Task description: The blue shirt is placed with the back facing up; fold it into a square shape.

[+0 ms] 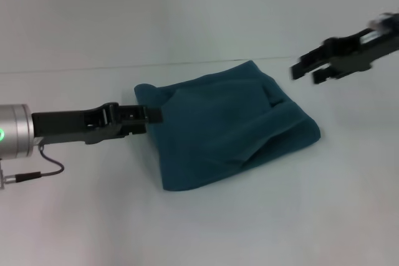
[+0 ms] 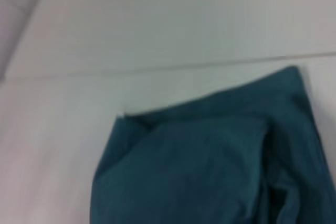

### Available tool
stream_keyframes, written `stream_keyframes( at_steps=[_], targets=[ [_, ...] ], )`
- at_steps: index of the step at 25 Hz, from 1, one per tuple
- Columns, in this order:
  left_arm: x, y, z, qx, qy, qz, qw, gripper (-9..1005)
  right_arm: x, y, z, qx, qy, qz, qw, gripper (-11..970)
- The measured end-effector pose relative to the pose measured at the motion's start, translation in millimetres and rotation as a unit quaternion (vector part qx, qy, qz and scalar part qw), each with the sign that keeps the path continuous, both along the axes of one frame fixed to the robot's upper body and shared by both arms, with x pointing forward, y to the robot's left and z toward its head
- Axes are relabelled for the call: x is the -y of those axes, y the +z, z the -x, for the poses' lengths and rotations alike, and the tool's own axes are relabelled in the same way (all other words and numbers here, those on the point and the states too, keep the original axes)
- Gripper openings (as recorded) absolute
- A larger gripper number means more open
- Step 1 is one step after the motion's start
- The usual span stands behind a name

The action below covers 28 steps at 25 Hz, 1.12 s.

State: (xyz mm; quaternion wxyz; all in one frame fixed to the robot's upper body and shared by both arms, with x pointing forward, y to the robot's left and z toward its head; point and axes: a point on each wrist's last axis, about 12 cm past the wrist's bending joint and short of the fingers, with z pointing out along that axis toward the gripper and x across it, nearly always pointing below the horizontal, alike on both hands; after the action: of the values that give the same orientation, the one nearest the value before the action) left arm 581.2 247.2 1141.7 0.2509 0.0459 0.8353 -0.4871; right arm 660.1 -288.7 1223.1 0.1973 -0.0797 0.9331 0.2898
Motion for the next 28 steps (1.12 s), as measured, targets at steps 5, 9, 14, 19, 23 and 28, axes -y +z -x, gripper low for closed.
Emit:
stream_keyframes(
  at_steps=[5, 9, 14, 19, 23, 28],
  targets=[
    [-0.3, 0.0, 0.1, 0.004, -0.001, -0.001, 1.000, 589, -36.9, 0.5, -3.3, -0.018, 0.051, 0.009, 0.999, 625],
    [0.8, 0.3, 0.1, 0.005, -0.002, 0.002, 1.000, 589, -50.4, -8.2, -4.5, -0.033, 0.059, 0.017, 0.998, 626],
    [2.4, -0.4, -1.2, 0.005, 0.000, 0.007, 1.000, 590, -48.6, -16.4, -4.8, -0.048, 0.051, 0.044, 0.997, 625],
    [5.8, -2.0, -3.3, 0.003, 0.000, 0.009, 1.000, 590, -40.2, -17.5, -6.6, -0.045, 0.035, 0.054, 0.997, 625],
    [7.4, -3.3, -4.4, 0.001, 0.002, 0.009, 1.000, 589, -40.8, -26.6, -6.3, -0.050, 0.028, 0.054, 0.997, 626],
    [7.4, -4.2, -5.4, 0.002, 0.007, 0.009, 1.000, 589, -44.2, -40.6, -7.8, -0.055, 0.011, 0.048, 0.997, 626]
  ],
)
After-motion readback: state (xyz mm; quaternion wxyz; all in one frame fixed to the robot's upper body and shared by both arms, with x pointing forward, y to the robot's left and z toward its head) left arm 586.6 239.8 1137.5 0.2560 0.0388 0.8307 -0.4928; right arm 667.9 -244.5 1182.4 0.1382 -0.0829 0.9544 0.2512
